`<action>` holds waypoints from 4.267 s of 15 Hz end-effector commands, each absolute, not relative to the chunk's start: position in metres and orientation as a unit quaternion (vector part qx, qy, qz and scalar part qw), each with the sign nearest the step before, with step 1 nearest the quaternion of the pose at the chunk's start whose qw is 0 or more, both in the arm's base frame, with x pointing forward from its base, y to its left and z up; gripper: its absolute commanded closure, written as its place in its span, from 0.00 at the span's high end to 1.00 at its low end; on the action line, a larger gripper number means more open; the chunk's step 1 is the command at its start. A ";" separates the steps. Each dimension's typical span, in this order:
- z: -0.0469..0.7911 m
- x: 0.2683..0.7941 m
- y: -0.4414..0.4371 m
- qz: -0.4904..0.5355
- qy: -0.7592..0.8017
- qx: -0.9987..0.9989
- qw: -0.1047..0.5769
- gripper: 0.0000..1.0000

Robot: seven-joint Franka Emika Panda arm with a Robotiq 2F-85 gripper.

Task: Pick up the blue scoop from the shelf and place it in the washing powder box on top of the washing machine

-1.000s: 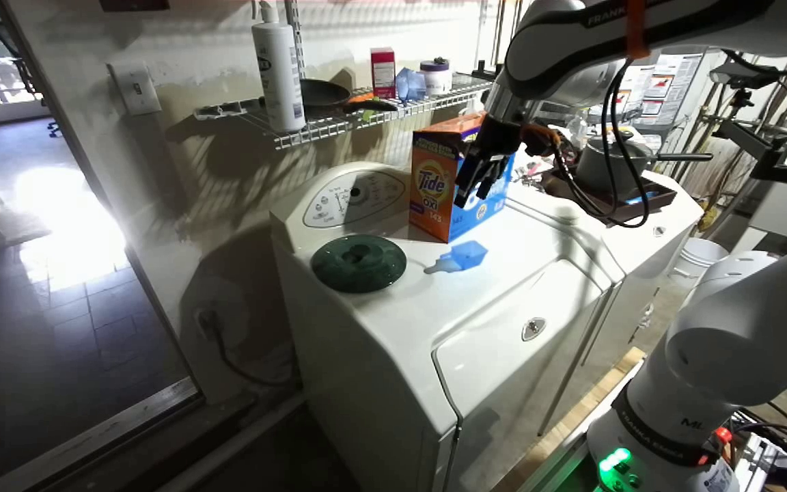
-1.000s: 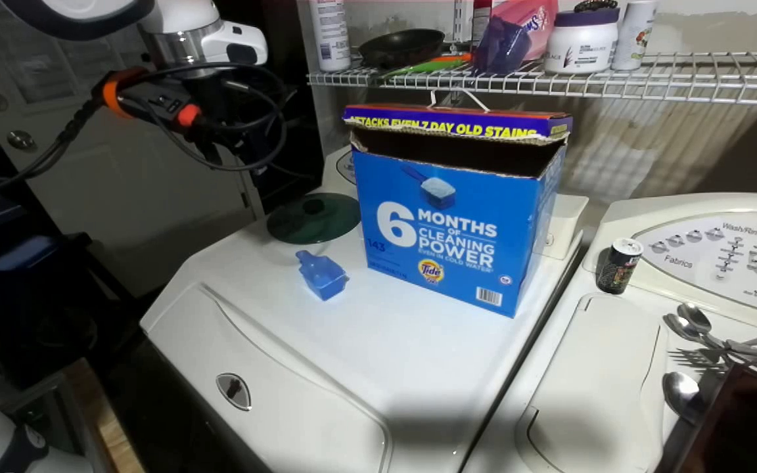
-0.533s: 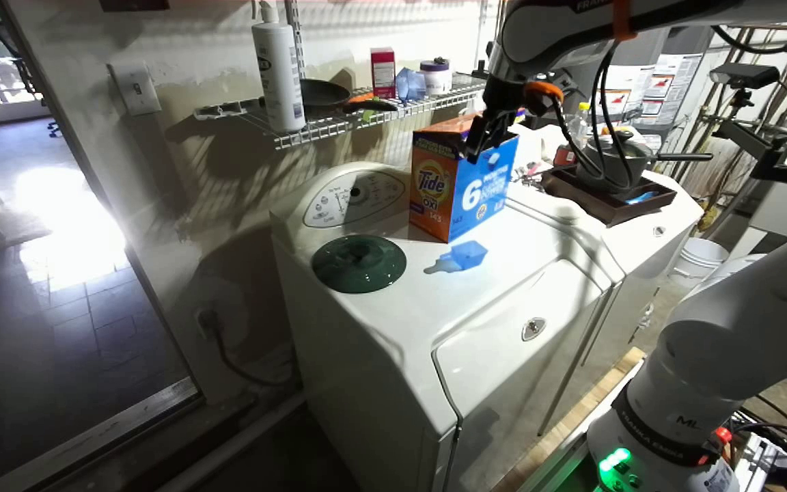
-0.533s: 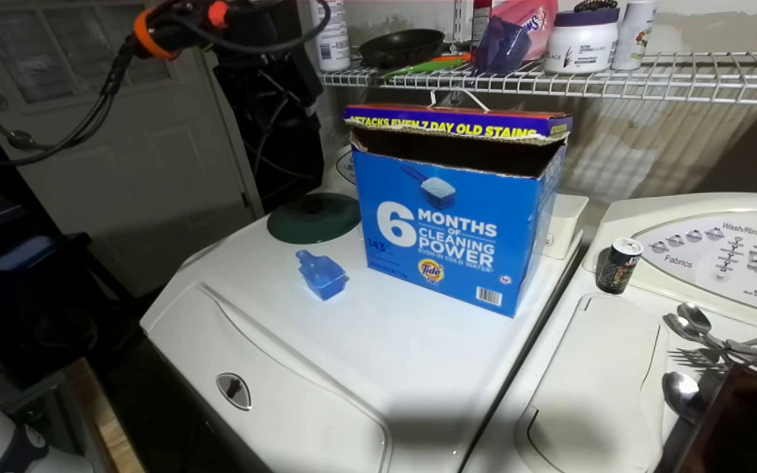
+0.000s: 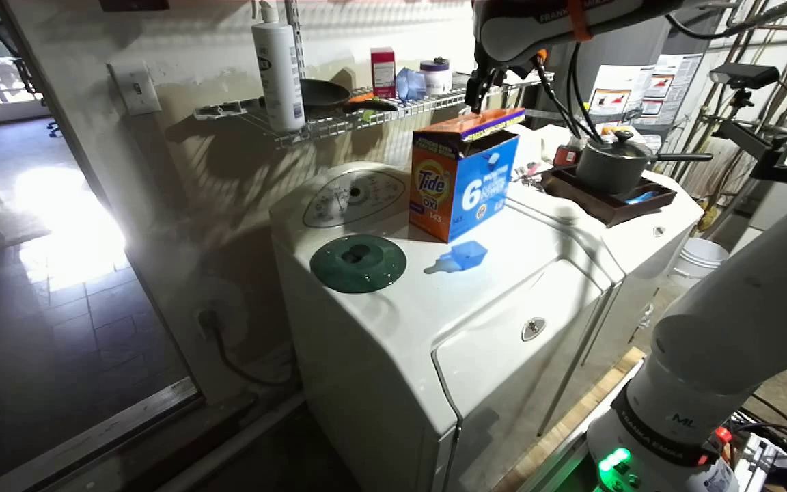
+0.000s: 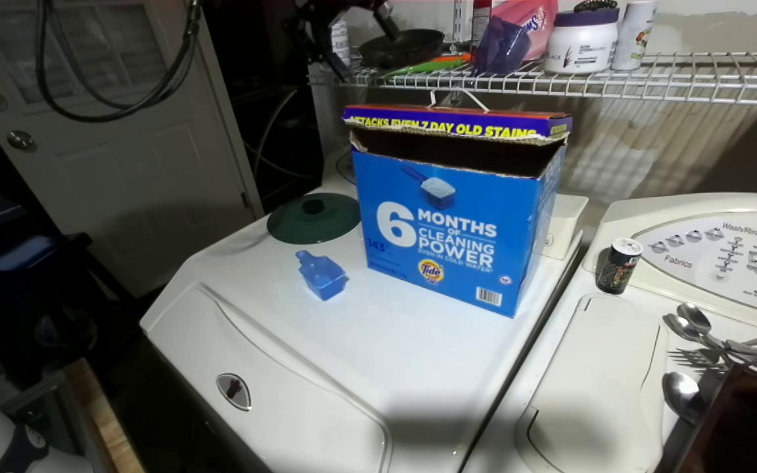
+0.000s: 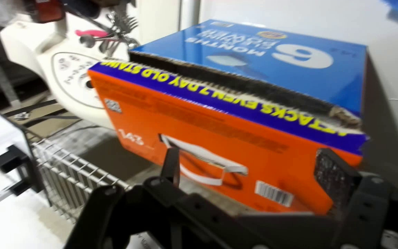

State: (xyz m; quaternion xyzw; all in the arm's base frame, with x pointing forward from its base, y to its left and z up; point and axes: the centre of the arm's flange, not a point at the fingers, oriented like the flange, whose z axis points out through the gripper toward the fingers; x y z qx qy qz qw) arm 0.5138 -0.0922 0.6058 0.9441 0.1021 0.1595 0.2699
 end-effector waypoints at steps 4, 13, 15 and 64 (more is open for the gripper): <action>0.609 0.543 -0.101 0.177 0.092 0.934 0.297 1.00; 0.609 0.582 -0.111 0.231 0.097 0.906 0.340 1.00; 0.608 0.597 -0.117 0.257 0.094 0.891 0.361 1.00; 0.560 0.767 -0.088 0.450 -0.044 0.824 0.341 1.00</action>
